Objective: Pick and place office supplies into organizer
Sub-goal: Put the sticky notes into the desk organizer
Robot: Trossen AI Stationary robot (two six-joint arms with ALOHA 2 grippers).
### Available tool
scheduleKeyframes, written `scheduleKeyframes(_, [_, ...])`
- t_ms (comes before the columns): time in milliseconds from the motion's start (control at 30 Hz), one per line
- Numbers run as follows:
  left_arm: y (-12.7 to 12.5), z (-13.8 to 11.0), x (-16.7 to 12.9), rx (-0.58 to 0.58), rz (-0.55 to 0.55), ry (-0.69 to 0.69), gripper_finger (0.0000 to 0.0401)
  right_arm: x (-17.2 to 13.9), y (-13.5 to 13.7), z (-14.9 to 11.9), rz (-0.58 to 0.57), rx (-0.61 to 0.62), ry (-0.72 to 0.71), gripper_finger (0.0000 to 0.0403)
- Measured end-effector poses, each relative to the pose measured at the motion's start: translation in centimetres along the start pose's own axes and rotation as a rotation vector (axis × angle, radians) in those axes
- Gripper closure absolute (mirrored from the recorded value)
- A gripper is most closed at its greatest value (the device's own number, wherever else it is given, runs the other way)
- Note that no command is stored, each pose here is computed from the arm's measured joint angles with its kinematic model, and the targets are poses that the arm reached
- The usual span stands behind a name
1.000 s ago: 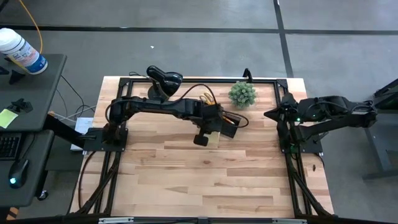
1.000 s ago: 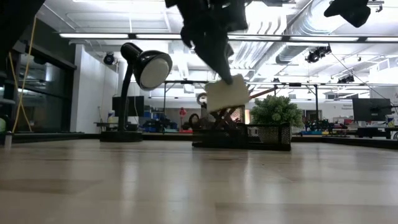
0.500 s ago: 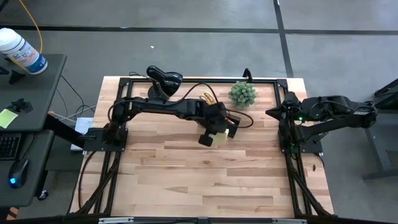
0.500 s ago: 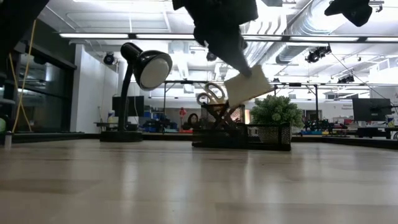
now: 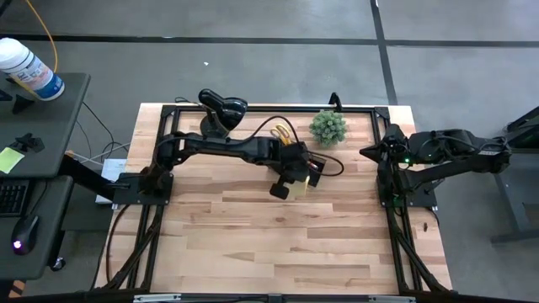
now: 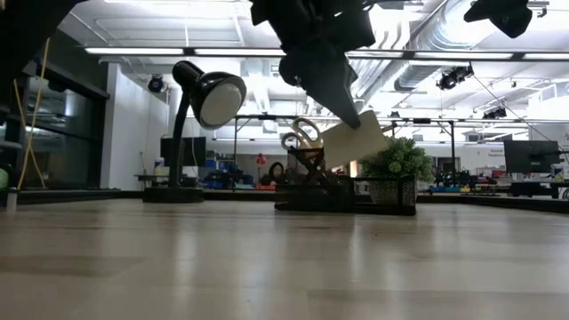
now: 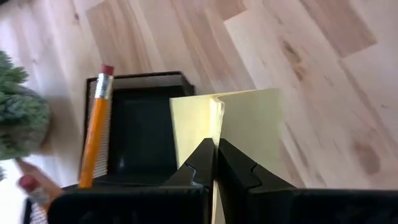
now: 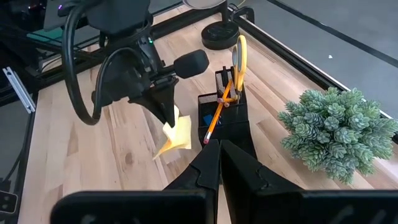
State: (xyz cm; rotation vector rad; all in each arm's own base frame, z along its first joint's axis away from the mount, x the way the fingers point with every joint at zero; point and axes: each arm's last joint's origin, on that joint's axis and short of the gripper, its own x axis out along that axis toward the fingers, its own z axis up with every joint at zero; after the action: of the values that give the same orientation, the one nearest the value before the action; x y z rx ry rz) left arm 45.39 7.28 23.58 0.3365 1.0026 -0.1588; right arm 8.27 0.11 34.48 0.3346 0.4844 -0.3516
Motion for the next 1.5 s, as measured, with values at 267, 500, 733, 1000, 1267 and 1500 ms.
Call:
scheduleKeyframes(267, [0.5, 1.9, -1.4, 0.076, 0.076, -0.022, 0.0401, 0.0, 0.0, 0.0, -0.002, 0.000, -0.001, 0.0392])
scheduleKeyframes(500, [1.2, 3.1, -0.3, 0.163, 0.071, 0.092, 0.0401, 0.0, 0.0, 0.0, -0.004, 0.004, -0.002, 0.0392])
scheduleKeyframes(733, [1.7, 3.2, 1.5, 0.194, 0.067, 0.150, 0.0401, 0.1, 0.0, 0.0, -0.005, 0.004, 0.000, 0.0392])
scheduleKeyframes(1000, [2.1, 3.8, 1.9, 0.199, 0.140, 0.116, 0.0401, 0.2, 0.1, 0.0, 0.012, -0.002, 0.014, 0.0392])
scheduleKeyframes(1267, [3.1, 2.8, 2.7, 0.205, 0.156, 0.168, 0.0401, 0.2, 0.1, 0.0, 0.007, -0.003, 0.011, 0.0392])
scheduleKeyframes(1500, [3.4, 2.3, 4.5, 0.203, 0.148, 0.166, 0.0401, 0.2, 0.1, 0.0, 0.007, 0.001, 0.011, 0.0392])
